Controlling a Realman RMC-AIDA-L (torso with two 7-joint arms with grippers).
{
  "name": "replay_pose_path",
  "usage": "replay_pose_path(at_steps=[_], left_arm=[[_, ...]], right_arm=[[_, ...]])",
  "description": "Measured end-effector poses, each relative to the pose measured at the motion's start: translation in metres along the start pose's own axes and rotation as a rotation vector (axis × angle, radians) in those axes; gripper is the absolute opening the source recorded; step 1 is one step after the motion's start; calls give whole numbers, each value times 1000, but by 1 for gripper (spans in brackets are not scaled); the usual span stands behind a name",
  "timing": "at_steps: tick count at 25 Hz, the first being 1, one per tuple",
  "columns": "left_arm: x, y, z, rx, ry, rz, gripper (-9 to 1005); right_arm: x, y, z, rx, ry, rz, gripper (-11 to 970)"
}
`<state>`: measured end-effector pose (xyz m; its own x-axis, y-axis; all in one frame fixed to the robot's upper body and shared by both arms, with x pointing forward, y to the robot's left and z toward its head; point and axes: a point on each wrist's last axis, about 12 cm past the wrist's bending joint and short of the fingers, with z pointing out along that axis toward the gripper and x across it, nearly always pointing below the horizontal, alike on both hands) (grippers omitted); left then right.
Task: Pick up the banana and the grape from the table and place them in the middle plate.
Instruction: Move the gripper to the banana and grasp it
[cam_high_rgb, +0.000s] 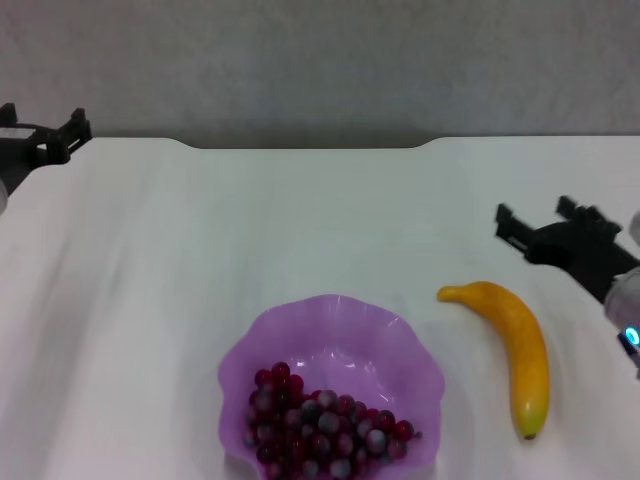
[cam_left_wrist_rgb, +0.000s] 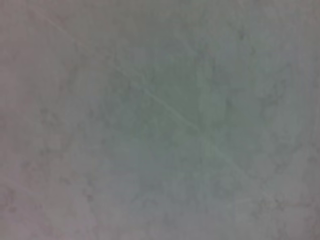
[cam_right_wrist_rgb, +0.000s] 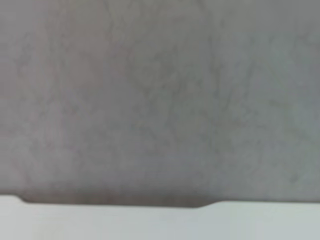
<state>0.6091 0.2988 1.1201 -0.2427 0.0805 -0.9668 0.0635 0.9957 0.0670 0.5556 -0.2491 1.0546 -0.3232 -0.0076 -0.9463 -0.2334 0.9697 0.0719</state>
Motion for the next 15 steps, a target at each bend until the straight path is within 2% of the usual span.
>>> replay_pose_path(at_steps=[8,15], left_arm=[[1,2,-1,-7,1,12,878],[4,6,-3,-14,7,16,877]], right_arm=[[2,13,3,-20,96,22,865],[-18,30,-5,-25,178,13,865]])
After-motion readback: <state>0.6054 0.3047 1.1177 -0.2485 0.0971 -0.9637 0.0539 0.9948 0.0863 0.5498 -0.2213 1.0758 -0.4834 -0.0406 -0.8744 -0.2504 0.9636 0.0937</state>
